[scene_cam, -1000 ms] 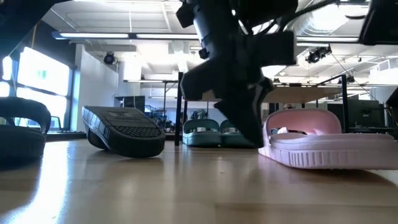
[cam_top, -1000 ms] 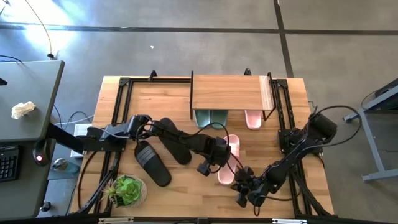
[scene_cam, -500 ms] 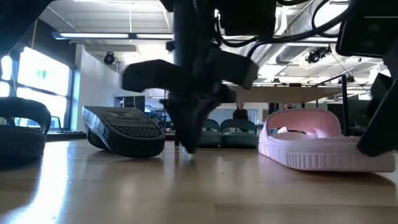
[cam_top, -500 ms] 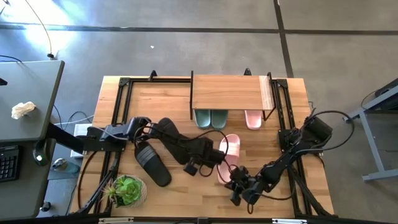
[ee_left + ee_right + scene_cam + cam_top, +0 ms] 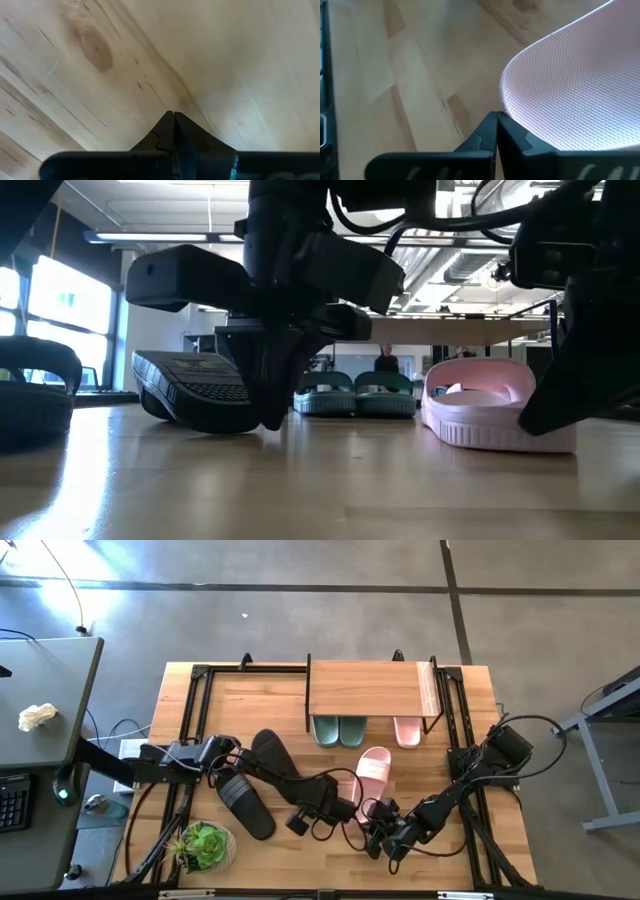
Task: Pick and place slides into the shelf
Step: Put the pink slide under the shelf
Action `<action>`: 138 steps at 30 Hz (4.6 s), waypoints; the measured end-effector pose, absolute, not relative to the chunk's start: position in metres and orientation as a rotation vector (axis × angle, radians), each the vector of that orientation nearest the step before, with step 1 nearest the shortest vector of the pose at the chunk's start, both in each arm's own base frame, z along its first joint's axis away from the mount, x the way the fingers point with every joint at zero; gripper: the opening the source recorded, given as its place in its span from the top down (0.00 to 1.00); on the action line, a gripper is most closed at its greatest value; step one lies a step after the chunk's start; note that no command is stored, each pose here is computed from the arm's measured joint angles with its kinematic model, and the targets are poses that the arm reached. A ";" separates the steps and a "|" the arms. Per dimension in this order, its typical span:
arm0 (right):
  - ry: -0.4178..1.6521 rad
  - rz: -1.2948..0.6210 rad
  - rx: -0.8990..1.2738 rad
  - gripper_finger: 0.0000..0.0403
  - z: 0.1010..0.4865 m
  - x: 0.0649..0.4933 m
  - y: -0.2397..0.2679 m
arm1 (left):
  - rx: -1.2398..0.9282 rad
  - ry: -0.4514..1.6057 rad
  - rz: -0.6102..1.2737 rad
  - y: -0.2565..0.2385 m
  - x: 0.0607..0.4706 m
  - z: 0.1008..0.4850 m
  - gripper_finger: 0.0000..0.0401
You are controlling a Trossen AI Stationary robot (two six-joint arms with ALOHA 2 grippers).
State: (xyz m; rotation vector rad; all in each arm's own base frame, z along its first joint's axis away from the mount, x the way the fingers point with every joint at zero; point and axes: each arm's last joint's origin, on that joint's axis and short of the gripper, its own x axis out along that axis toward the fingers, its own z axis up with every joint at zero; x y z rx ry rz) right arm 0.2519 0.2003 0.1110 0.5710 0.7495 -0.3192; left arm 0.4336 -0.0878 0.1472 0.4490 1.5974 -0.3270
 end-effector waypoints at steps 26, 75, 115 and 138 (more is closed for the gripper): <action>0.753 -0.623 0.545 1.00 0.105 0.245 0.169 | 0.438 1.529 -0.324 -0.086 0.429 0.177 1.00; 0.665 -0.954 -0.093 1.00 0.203 0.205 0.149 | 0.561 1.118 -0.324 -0.097 0.408 0.284 1.00; 1.069 -0.497 -0.419 0.69 0.157 0.228 0.051 | 0.157 0.509 -0.037 0.040 0.222 0.307 1.00; 1.072 -0.753 -0.346 0.98 0.144 0.231 0.039 | 0.144 0.518 -0.038 0.041 0.222 0.307 1.00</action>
